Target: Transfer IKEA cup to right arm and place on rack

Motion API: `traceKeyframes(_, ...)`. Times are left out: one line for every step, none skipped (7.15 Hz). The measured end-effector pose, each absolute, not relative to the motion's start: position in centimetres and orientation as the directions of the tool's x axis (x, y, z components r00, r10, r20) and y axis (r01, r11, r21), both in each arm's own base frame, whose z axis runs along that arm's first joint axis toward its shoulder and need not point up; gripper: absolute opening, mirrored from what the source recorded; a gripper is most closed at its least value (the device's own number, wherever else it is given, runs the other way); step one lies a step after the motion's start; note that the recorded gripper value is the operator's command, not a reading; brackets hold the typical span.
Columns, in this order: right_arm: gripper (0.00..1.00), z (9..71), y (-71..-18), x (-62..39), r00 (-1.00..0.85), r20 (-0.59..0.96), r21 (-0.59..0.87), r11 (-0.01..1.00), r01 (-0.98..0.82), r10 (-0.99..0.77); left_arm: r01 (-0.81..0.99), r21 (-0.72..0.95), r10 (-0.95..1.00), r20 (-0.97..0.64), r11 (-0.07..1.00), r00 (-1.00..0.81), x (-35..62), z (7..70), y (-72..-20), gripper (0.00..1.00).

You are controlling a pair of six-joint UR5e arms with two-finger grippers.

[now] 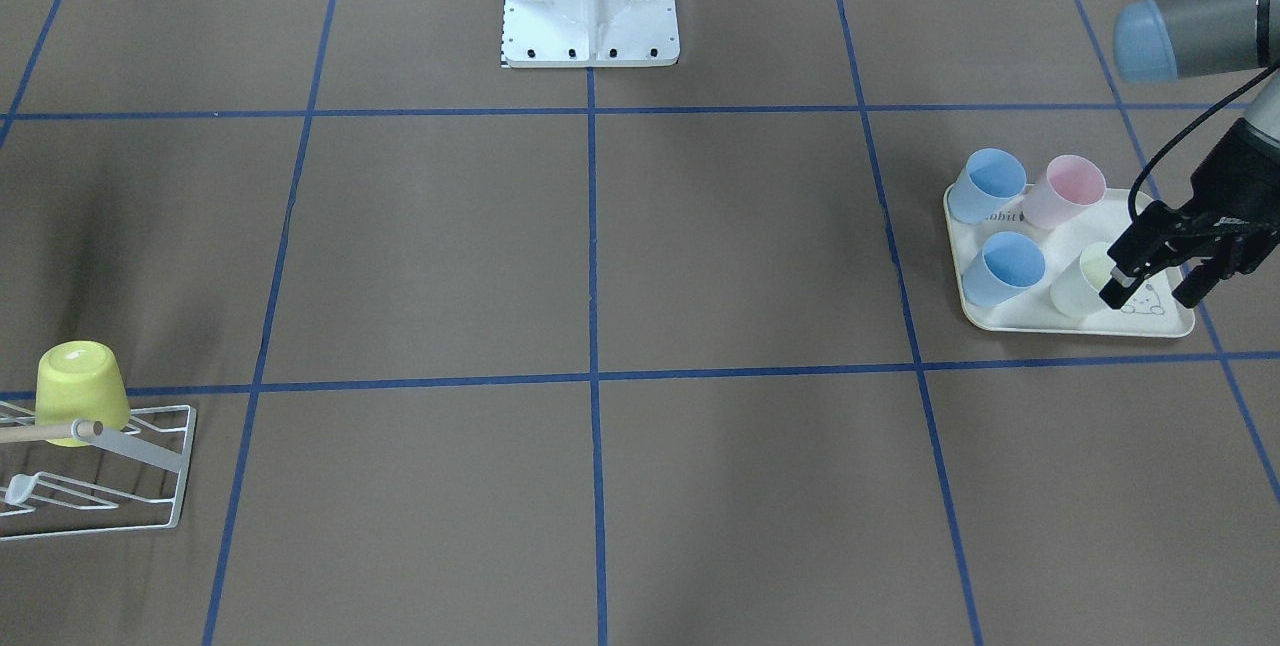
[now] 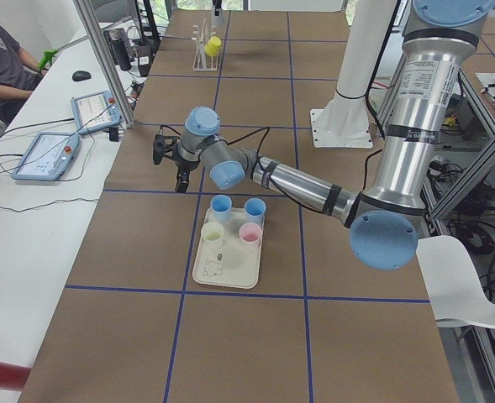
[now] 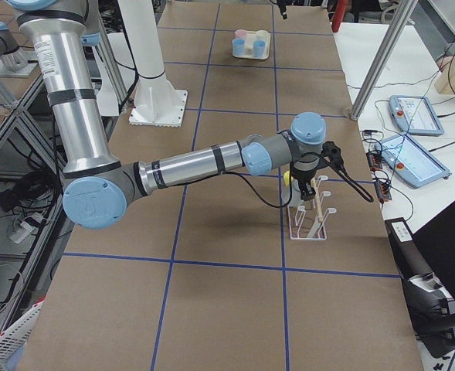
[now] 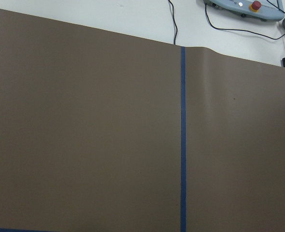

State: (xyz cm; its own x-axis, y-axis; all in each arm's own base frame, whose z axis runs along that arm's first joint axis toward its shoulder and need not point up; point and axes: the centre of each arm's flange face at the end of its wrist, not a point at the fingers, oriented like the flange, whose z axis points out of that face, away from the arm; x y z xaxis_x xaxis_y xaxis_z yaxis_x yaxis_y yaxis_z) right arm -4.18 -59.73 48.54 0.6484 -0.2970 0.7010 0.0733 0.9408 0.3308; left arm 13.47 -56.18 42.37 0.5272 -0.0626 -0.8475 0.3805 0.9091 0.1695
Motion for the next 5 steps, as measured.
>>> traceKeyframes(0.26,48.1,-60.3,-5.1,0.650,0.697,0.332,0.940,0.081,-0.302,0.380,0.169,-0.063,-0.847,0.909,0.527,13.5,42.4,-56.1,1.00)
traceKeyframes(0.26,47.8,-60.6,-6.2,0.649,0.699,0.326,0.942,0.085,-0.300,0.380,0.169,-0.063,-0.847,0.909,0.527,13.5,42.4,-56.1,1.00)
traceKeyframes(0.26,47.7,-60.8,-6.9,0.648,0.701,0.320,0.943,0.089,-0.299,0.380,0.169,-0.063,-0.847,0.910,0.528,13.5,42.5,-56.1,1.00)
traceKeyframes(0.26,47.8,-60.9,-7.5,0.648,0.700,0.317,0.944,0.094,-0.300,0.379,0.168,-0.063,-0.847,0.910,0.528,13.5,42.5,-56.1,1.00)
traceKeyframes(0.26,47.8,-61.1,-7.9,0.651,0.696,0.317,0.943,0.099,-0.303,0.379,0.168,-0.064,-0.847,0.910,0.528,13.5,42.6,-56.1,1.00)
